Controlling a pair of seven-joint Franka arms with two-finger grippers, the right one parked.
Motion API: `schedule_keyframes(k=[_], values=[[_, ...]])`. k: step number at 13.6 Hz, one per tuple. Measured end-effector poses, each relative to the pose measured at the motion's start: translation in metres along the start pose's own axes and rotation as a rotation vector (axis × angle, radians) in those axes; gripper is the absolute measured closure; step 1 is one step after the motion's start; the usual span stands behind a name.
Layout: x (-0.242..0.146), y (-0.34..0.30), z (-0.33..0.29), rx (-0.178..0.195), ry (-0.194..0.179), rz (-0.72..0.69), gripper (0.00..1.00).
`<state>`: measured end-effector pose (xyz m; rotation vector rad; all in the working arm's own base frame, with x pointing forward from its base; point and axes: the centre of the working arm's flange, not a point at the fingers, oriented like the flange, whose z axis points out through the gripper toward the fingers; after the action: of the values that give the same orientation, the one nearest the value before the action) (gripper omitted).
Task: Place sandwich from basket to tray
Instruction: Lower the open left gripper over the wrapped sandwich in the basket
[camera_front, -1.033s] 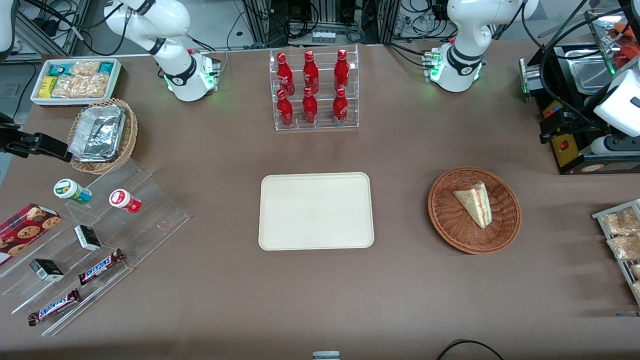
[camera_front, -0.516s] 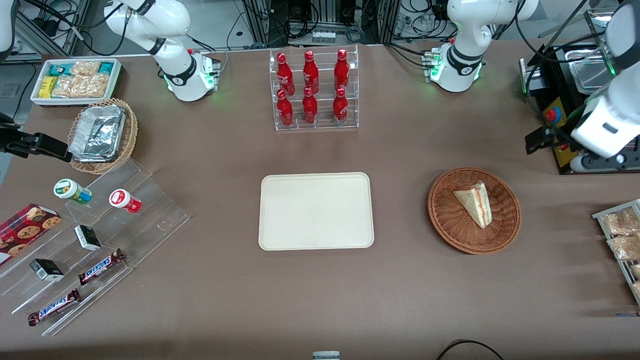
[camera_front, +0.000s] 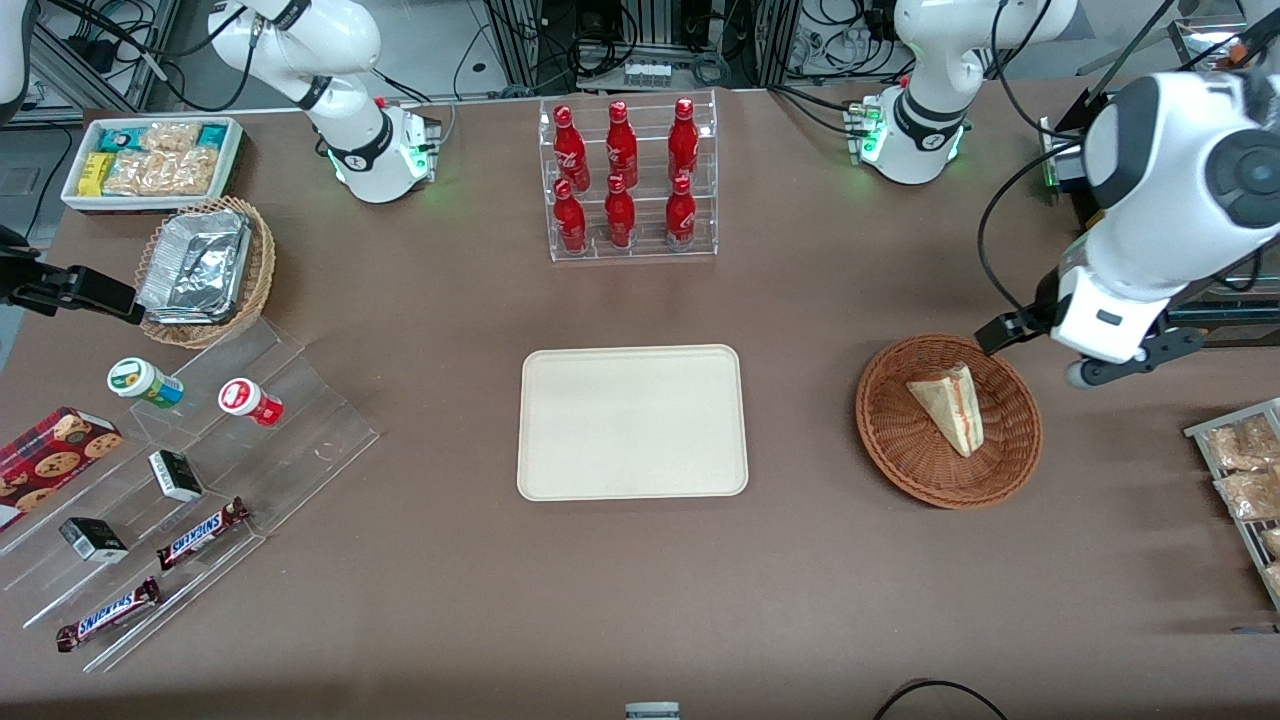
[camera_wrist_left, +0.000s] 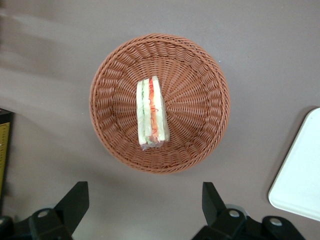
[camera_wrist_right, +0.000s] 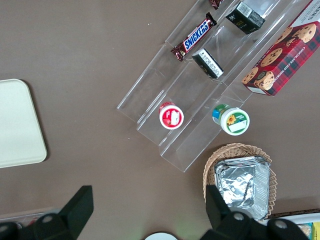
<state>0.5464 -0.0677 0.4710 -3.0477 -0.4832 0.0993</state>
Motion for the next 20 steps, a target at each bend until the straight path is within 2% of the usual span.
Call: schedule_keyframes(k=[6, 11, 20], values=[[-0.009, -0.003, 0.07, -0.019, 0.031, -0.003, 0.0], [-0.012, -0.008, 0.1, -0.034, 0.05, -0.044, 0.0], [0.005, 0.0, 0.152, -0.068, 0.069, -0.213, 0.0]])
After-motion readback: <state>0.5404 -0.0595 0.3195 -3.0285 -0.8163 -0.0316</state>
